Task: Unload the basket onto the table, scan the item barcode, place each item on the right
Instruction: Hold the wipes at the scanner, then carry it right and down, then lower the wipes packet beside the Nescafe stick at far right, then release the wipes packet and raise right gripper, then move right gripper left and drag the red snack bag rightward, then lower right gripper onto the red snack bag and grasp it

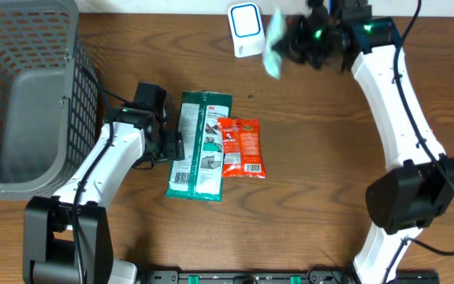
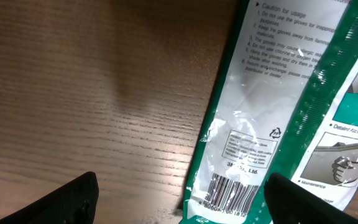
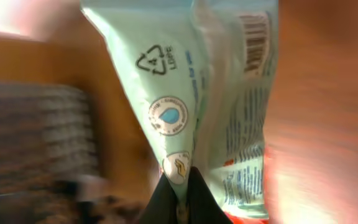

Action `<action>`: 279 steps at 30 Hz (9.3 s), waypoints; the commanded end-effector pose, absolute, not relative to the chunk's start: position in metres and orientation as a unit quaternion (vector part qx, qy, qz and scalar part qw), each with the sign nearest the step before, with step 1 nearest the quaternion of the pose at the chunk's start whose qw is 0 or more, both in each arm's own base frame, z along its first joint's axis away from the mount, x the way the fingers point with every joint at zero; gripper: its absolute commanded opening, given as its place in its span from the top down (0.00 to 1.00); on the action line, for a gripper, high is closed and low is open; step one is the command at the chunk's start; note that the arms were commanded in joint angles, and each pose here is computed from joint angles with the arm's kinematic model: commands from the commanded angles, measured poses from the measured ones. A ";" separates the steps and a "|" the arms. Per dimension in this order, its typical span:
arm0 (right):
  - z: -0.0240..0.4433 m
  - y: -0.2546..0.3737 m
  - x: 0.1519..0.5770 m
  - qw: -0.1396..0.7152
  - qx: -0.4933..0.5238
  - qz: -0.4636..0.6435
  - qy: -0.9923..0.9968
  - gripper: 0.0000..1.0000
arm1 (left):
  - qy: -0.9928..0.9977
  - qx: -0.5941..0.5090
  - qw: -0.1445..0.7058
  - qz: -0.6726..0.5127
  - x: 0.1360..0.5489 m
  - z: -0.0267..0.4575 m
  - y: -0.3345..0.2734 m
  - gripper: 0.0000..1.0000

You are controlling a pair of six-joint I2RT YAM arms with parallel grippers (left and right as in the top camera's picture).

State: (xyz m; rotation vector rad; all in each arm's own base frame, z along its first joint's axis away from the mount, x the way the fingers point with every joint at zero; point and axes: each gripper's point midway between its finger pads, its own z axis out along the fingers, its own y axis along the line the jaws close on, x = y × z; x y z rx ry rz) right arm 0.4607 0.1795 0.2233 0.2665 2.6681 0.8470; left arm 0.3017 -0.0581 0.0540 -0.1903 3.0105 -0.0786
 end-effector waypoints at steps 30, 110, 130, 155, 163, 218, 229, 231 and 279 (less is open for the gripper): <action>0.070 0.024 0.328 -0.059 0.023 -0.143 0.988 0.99 | 0.996 -0.065 0.065 -0.022 0.303 0.055 -0.057 0.14; 0.010 -0.055 0.376 0.063 0.102 -0.120 0.986 0.87 | 0.996 -0.065 0.065 -0.022 0.303 0.055 -0.057 0.13; 0.001 -0.069 0.364 0.047 0.139 -0.079 0.986 0.85 | 0.996 -0.065 0.065 -0.022 0.303 0.055 -0.057 0.14; 0.033 0.166 0.378 0.068 -0.044 0.302 0.950 0.61 | 0.996 -0.065 0.064 -0.022 0.303 0.055 -0.057 0.14; 0.036 0.218 0.377 0.111 -0.111 0.238 0.959 0.59 | 0.996 -0.065 0.065 -0.022 0.303 0.055 -0.057 0.14; 0.036 0.120 0.364 0.085 -0.044 -0.122 0.988 0.99 | 0.996 -0.065 0.065 -0.022 0.303 0.055 -0.057 0.14; 0.107 0.192 0.320 0.064 -0.085 0.105 0.989 0.99 | 0.996 -0.065 0.064 -0.022 0.303 0.055 -0.057 0.14; 0.098 0.195 0.309 0.048 -0.096 0.096 0.990 0.99 | 0.996 -0.065 0.064 -0.022 0.303 0.055 -0.057 0.14; 0.008 0.241 0.260 0.104 -0.212 0.054 0.970 0.93 | 0.996 -0.065 0.064 -0.022 0.303 0.055 -0.057 0.14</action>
